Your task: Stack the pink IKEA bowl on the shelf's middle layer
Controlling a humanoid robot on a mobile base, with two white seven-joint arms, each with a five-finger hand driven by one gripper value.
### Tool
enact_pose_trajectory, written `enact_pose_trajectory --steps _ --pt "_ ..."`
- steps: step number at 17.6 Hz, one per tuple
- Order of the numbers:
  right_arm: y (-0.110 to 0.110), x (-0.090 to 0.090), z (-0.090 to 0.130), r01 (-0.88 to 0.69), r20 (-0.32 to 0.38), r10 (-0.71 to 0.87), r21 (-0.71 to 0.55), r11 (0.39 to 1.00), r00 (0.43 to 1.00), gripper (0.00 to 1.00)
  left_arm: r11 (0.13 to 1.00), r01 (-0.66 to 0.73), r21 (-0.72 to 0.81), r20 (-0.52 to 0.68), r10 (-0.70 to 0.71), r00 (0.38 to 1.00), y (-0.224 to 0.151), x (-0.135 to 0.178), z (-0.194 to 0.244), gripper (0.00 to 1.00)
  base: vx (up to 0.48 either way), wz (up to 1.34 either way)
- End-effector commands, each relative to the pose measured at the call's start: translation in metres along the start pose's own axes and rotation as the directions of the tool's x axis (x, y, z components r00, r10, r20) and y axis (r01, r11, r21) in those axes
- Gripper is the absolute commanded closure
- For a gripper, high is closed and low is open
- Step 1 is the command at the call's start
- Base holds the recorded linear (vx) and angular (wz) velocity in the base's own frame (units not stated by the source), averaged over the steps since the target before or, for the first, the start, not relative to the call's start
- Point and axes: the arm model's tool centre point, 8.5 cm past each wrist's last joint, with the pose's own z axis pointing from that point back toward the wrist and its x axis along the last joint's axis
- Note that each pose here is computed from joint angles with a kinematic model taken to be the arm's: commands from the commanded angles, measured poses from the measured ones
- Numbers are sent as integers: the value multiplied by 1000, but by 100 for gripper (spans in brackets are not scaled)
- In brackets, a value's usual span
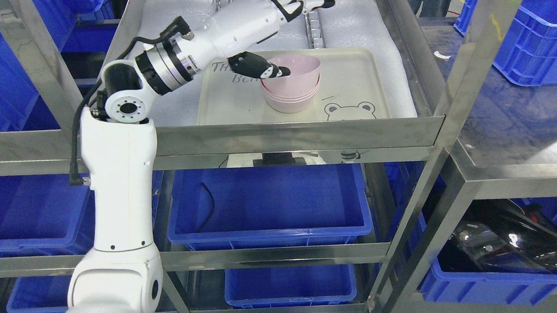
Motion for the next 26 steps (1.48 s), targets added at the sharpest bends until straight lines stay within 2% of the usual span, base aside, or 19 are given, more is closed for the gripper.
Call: enact_pose_trajectory --steps 1,4,9,14,18,20,22,25,26 --pt "-10 -9 0 -2 -6 2 -17 1000 1000 0 985 -70 -158 346 122 930 -77 107 -63 0 0 0" --pt "-10 -9 0 -2 -6 2 -17 1000 1000 0 969 -104 -225 395 188 899 -109 137 -64 0 0 0" --pt "-10 -9 0 -2 -6 2 -17 1000 1000 0 938 -208 -277 347 300 889 -151 149 -43 0 0 0" --pt "-10 -9 0 -2 -6 2 -17 1000 1000 0 912 -295 -286 287 375 882 -175 154 -22 0 0 0" --pt "-10 -9 0 -2 -6 2 -17 1000 1000 0 815 -507 -279 110 552 827 -235 174 38 0 0 0" --pt "-10 -9 0 -2 -6 2 -17 1000 1000 0 776 -596 -207 -46 600 798 -254 159 82 0 0 0" --pt "-10 -9 0 -2 -6 2 -17 1000 1000 0 707 -700 -99 -214 672 709 -281 150 140 0 0 0" --pt "-10 -9 0 -2 -6 2 -17 1000 1000 0 539 -836 103 -401 792 461 -333 149 223 0 0 0" --pt "-10 -9 0 -2 -6 2 -17 1000 1000 0 511 -846 152 -432 804 408 -342 148 240 0 0 0"
